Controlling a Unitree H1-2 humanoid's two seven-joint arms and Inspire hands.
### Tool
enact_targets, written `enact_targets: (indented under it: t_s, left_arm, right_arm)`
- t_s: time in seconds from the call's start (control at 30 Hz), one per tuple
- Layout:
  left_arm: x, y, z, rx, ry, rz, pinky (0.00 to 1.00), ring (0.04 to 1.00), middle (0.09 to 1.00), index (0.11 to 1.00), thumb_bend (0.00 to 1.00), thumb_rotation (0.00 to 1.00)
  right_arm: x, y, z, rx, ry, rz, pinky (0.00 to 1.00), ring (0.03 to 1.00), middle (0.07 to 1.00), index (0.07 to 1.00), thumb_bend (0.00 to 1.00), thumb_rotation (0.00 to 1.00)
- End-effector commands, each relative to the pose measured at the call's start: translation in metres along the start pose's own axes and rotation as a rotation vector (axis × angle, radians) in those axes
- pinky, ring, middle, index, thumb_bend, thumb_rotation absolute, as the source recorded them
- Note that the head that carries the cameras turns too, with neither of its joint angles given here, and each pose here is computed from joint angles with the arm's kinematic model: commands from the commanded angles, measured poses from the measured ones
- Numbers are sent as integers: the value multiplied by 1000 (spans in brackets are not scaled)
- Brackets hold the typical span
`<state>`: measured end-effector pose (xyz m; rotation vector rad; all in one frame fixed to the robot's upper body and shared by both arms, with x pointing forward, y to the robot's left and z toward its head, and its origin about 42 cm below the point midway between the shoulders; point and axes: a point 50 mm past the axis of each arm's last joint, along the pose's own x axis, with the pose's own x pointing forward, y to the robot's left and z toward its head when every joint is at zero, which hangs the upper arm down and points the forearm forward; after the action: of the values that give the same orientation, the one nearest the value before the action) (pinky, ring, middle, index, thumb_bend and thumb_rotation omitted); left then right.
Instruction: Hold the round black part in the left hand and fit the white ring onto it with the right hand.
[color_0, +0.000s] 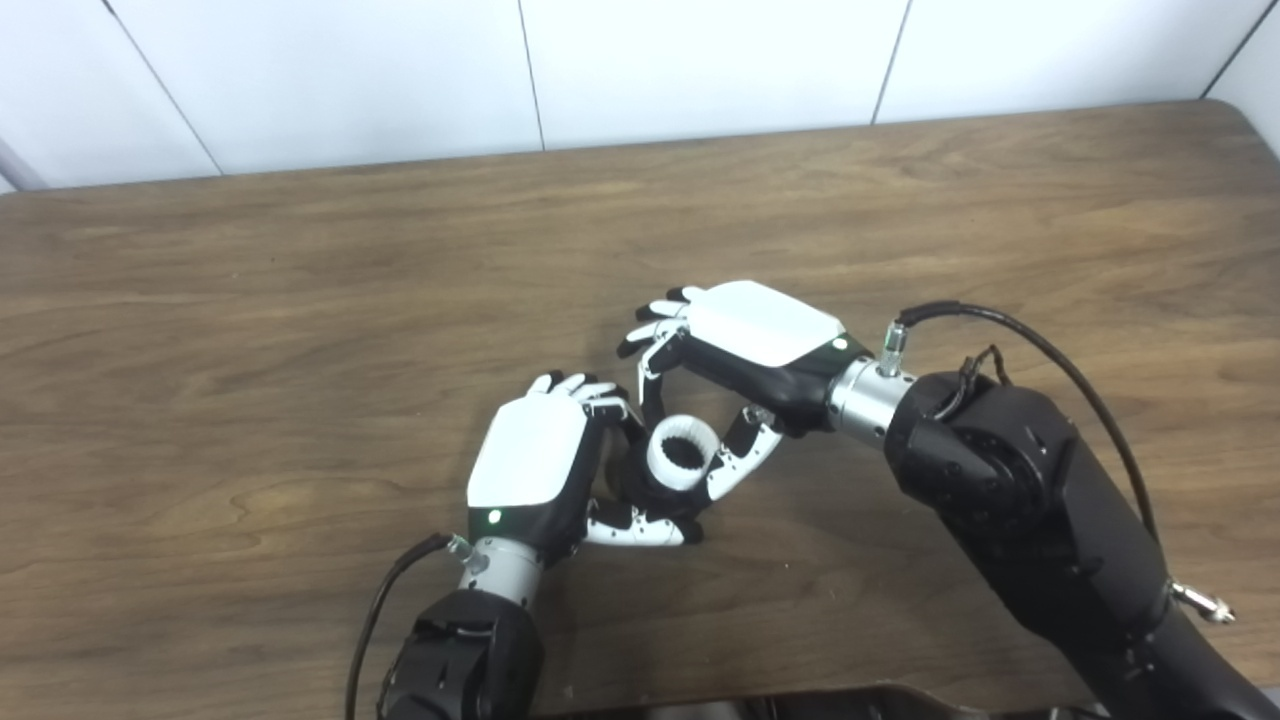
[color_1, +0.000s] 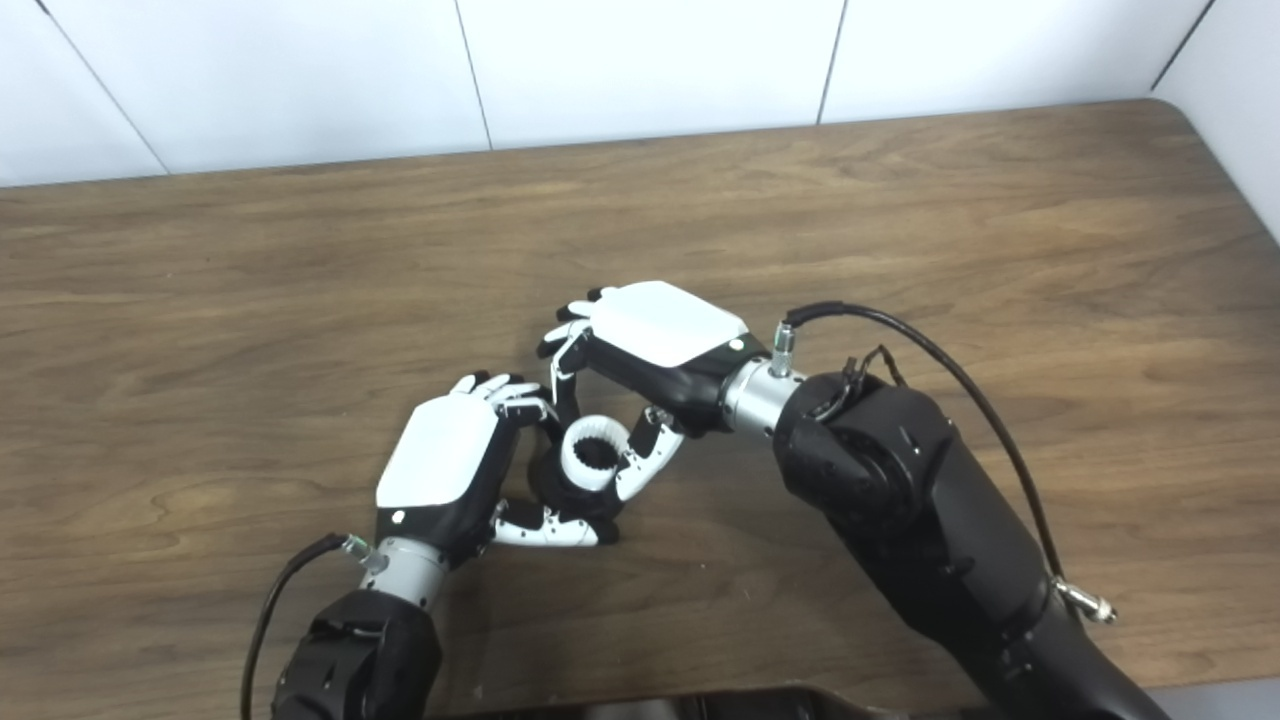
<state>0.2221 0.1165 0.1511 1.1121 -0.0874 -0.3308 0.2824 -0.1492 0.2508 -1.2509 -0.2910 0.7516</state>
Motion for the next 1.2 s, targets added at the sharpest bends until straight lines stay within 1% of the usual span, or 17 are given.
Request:
enact_targets:
  t_s: [0.0, 0.37, 1.17]
  left_arm:
    - [-3, -6, 2, -3, 3, -54, 958, 890, 804, 485, 519, 49]
    - [-3, -5, 3, -4, -1, -53, 960, 891, 804, 485, 519, 49]
    - [-4, -4, 7, -1, -4, -53, 961, 892, 804, 485, 519, 49]
  right_arm:
    - [1, -4, 6, -29, -31, -22, 1000, 947, 856, 484, 524, 135]
    - [5, -1, 6, -16, -28, -24, 1000, 945, 856, 484, 524, 135]
    - [8, 1, -1, 9, 2, -22, 1000, 952, 860, 484, 524, 134]
